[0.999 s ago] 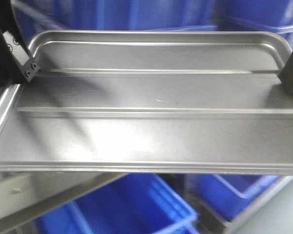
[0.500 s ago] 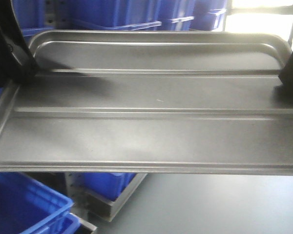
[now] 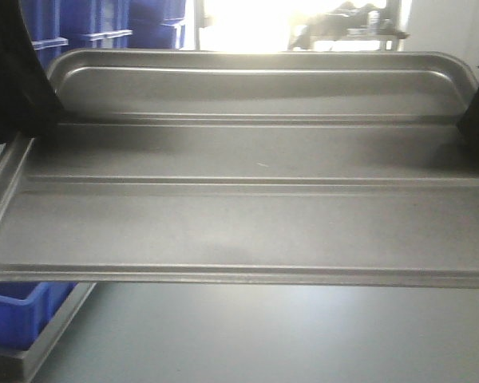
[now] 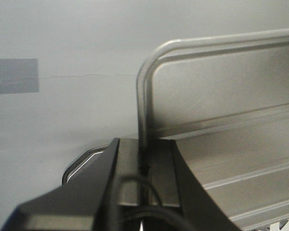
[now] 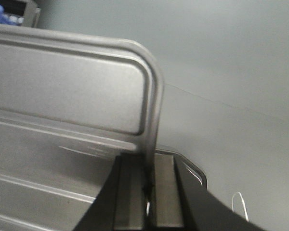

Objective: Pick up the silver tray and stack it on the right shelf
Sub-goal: 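Hold the tray with both grippers while the base turns away, then keep holding the tray level with both grippers while driving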

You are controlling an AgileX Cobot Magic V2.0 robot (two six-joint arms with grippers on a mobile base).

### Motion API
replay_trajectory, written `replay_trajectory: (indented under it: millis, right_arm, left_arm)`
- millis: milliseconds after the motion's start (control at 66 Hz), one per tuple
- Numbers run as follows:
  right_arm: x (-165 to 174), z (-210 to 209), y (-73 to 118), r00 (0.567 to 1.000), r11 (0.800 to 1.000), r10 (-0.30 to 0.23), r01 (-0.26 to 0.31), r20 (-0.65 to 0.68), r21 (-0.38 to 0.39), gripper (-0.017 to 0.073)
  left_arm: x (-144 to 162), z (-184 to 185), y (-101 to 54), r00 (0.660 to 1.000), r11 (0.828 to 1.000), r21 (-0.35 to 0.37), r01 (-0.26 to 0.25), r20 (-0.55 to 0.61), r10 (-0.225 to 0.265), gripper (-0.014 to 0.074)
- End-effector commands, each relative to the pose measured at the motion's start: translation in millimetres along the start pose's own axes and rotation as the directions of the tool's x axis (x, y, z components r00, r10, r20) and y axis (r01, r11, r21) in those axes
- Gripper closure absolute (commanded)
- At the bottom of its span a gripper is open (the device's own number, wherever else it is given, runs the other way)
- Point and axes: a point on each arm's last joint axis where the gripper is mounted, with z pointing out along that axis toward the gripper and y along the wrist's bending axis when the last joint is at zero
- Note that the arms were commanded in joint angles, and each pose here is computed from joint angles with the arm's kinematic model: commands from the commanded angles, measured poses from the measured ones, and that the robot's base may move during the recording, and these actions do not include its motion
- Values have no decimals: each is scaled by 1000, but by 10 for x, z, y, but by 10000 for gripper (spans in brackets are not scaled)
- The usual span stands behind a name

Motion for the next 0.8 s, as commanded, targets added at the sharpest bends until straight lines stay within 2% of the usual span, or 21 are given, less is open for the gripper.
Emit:
replay_trajectory:
  millis: [0,787]
  right_arm:
    - [-66,-115,-54,997,998,-45,42,64,42,503]
    - [-66,-115,-54,997,998,-45,42,64,42,503]
  left_arm:
    - [-46,-138,39,998,999,-34,-40,51,42,687]
    - [-46,-138,39,998,999,-34,-40,51,42,687]
